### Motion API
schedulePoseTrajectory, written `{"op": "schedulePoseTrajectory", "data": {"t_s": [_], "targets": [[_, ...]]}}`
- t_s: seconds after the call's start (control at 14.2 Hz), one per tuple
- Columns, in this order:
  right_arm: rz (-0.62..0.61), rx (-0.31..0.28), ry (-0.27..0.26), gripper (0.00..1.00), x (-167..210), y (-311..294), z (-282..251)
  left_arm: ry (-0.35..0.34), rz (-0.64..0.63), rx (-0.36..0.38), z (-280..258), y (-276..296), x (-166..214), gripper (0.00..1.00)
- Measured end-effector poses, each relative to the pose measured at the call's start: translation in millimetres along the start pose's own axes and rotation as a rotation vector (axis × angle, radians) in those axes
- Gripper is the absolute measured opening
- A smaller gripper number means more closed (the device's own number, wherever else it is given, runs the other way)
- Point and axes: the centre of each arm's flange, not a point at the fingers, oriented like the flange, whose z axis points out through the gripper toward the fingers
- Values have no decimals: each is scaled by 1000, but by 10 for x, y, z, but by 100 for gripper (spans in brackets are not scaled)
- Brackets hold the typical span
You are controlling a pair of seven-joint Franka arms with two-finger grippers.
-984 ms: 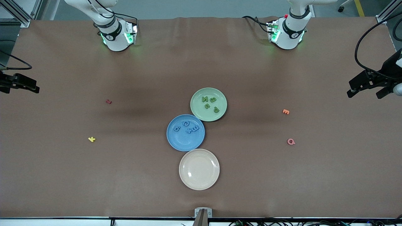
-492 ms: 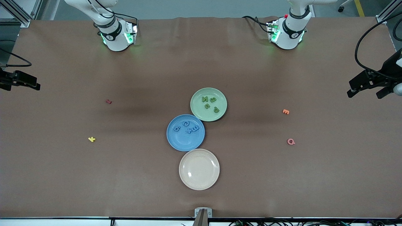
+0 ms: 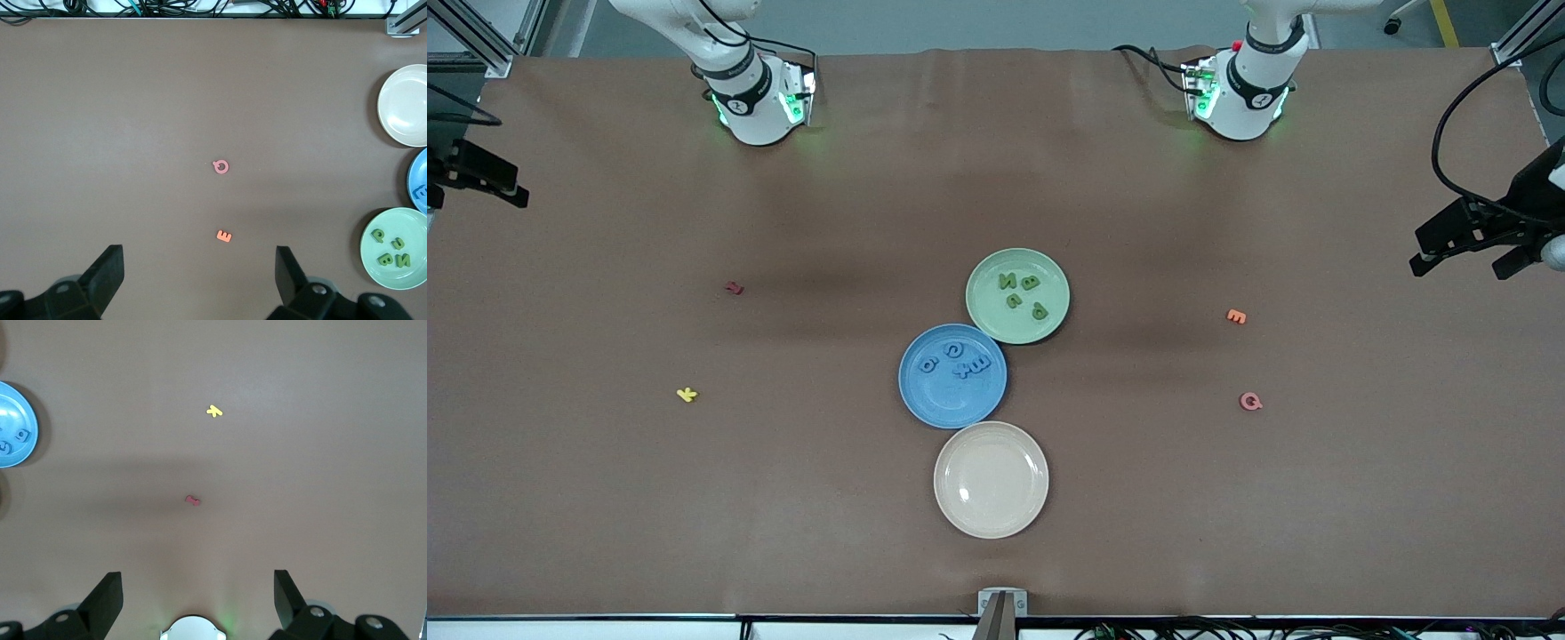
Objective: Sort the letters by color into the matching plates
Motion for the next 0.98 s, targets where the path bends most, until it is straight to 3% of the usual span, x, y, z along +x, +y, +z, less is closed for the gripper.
{"op": "schedulePoseTrajectory", "data": {"t_s": [0.98], "targets": [[4, 2, 14, 100, -41, 20, -15, 0, 0, 0, 0, 0, 0, 100]]}}
